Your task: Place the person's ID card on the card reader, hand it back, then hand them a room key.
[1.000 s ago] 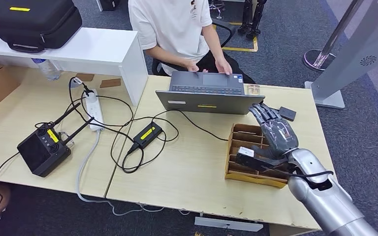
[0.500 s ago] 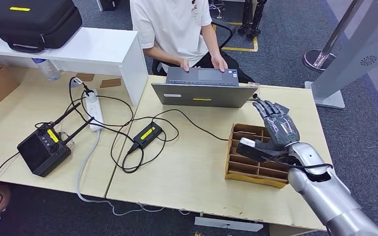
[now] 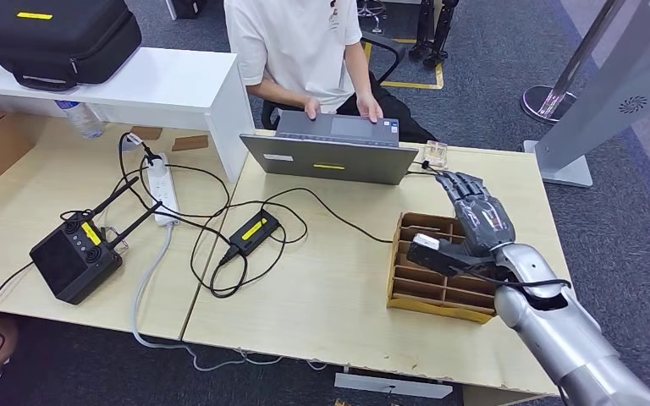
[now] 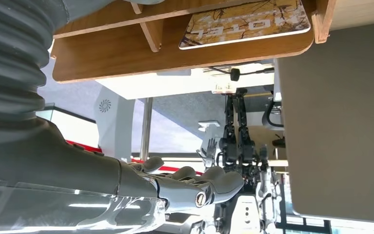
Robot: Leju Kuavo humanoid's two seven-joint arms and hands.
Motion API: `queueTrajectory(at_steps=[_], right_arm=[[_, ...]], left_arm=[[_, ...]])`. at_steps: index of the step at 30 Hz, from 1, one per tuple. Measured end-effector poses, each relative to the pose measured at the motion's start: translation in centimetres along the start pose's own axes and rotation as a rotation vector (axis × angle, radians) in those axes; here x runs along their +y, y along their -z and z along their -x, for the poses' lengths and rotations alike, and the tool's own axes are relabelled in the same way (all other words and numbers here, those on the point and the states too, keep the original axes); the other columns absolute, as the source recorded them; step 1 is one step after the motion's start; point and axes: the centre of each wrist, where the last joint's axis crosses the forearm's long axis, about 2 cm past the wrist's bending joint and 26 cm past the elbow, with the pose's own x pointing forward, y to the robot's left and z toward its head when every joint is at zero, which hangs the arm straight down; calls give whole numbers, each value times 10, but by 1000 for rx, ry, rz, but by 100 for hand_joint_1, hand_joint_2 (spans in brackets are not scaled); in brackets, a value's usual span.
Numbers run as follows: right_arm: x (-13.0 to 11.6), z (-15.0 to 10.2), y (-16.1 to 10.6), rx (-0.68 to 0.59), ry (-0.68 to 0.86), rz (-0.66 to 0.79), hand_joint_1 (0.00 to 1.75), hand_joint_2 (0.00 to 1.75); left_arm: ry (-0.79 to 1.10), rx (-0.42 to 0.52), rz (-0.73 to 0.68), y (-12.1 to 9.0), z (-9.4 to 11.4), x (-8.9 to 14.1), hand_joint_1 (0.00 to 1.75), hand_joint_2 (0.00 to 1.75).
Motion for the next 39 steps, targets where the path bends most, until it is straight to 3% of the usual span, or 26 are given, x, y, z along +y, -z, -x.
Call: queueTrajectory(at_steps=[21,25,39], right_arm=[[2,-16,11,-11,20,-12,0,175],[3,-17,12,-10,23,-14,174,175],[9,-17,10,-24,32,-31,175,175]], left_arm=[[5,5,0,0,0,0,0,175],[5,6,0,0,0,0,0,175],[10,5,-5,0,0,0,0,175]])
